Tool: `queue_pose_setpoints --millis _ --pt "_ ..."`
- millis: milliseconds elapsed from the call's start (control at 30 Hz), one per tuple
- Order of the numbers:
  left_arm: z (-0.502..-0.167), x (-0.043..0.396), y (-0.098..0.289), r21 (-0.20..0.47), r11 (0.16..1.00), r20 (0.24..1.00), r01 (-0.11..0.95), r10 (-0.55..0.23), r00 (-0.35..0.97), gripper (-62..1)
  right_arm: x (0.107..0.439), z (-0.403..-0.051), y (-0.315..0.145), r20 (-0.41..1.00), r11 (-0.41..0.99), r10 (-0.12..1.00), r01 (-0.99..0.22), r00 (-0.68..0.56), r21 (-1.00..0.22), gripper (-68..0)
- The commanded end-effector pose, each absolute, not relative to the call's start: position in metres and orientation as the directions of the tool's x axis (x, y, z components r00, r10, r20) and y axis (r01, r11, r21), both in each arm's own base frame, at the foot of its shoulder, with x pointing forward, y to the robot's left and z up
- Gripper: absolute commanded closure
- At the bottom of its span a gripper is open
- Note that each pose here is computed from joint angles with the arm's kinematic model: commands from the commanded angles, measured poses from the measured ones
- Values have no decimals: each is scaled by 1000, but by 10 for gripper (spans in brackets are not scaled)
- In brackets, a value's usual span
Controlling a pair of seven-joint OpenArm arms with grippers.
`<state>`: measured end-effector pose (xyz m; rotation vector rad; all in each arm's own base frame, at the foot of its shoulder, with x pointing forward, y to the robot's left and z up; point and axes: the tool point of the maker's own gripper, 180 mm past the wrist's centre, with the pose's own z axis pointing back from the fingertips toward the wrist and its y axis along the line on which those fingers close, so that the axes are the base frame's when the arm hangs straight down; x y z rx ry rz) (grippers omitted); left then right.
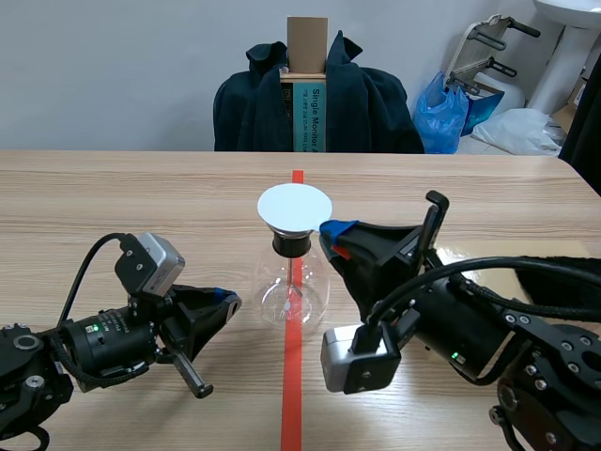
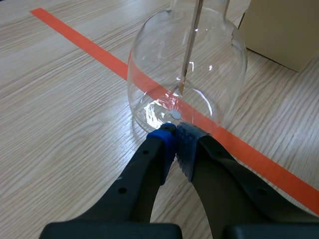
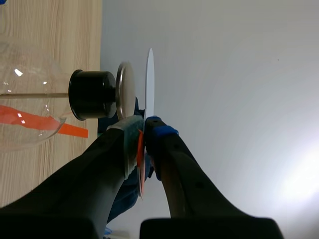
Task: Do the electroscope experiment.
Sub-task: 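Move the plate toward and away from the electroscope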
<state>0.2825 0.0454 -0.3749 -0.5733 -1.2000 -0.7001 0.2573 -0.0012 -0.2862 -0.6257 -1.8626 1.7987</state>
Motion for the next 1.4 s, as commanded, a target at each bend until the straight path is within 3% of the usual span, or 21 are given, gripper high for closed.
queue_pose_setpoints --millis 0,400,967,1367 --pt "-362 291 44 -25 667 974 745 -151 168 -31 263 -276 -5 -10 35 623 40 -782 -999 -8" --pt "-362 291 44 -25 667 974 745 -151 168 -31 269 -276 -10 -7 36 659 40 -752 -999 -8" --pt "-360 292 44 -25 667 977 745 -143 161 -31 310 -273 -63 0 31 874 55 -487 -998 -8" --pt "-360 292 44 -25 667 977 745 -143 160 -31 325 -193 -104 -58 67 916 294 -396 -953 -8"
